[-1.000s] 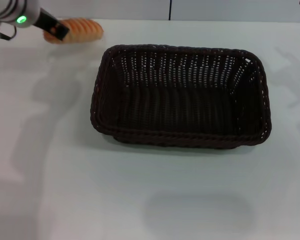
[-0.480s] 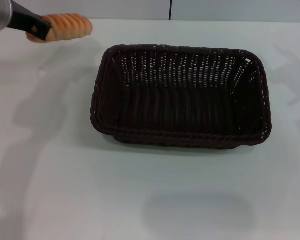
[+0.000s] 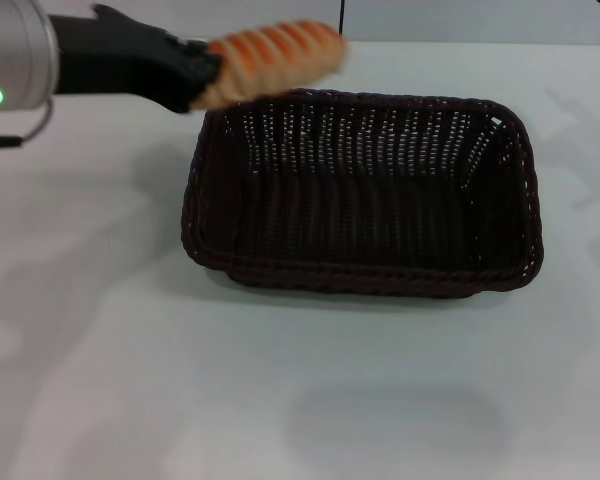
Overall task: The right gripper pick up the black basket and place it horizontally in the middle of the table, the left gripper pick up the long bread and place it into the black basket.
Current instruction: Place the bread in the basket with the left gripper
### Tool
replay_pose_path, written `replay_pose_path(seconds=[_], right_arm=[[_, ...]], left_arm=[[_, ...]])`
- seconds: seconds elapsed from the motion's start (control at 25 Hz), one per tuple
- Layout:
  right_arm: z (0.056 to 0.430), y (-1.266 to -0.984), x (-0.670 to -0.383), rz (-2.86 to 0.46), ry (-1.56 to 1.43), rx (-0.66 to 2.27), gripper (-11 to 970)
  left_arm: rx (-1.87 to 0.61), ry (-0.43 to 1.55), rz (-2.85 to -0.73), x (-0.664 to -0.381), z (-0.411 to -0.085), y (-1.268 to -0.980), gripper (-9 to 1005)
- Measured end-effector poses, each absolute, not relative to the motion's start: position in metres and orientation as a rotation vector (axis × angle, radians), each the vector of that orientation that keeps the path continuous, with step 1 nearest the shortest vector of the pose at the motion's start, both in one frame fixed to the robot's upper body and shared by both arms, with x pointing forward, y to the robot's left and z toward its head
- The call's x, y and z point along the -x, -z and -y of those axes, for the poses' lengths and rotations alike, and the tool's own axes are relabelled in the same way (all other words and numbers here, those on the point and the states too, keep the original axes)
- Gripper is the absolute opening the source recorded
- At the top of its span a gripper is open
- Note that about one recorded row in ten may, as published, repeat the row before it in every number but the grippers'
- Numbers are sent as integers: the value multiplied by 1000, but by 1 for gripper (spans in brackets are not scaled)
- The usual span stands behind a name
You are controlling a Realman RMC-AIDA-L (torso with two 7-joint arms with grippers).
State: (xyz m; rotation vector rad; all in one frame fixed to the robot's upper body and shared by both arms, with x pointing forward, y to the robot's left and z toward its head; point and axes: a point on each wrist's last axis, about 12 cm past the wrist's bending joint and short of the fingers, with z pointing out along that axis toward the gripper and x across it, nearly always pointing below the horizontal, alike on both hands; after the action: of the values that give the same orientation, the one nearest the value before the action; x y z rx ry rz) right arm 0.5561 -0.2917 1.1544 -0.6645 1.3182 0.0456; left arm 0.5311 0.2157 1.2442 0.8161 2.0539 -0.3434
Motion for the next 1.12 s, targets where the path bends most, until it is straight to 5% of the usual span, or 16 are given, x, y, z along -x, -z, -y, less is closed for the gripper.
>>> replay_pose_path(seconds=[0.24, 0.52, 1.12], right_arm=[[290, -1154, -556, -1314, -48, 673, 541], [286, -1154, -554, -1289, -58, 702, 541], [292, -1152, -552, -1302, -43, 682, 542]], left_arm=[[-906, 516, -1995, -516, -183, -1227, 122], [-936, 513, -1993, -531, -167, -1213, 119], [-826, 661, -2005, -539, -171, -1213, 153]])
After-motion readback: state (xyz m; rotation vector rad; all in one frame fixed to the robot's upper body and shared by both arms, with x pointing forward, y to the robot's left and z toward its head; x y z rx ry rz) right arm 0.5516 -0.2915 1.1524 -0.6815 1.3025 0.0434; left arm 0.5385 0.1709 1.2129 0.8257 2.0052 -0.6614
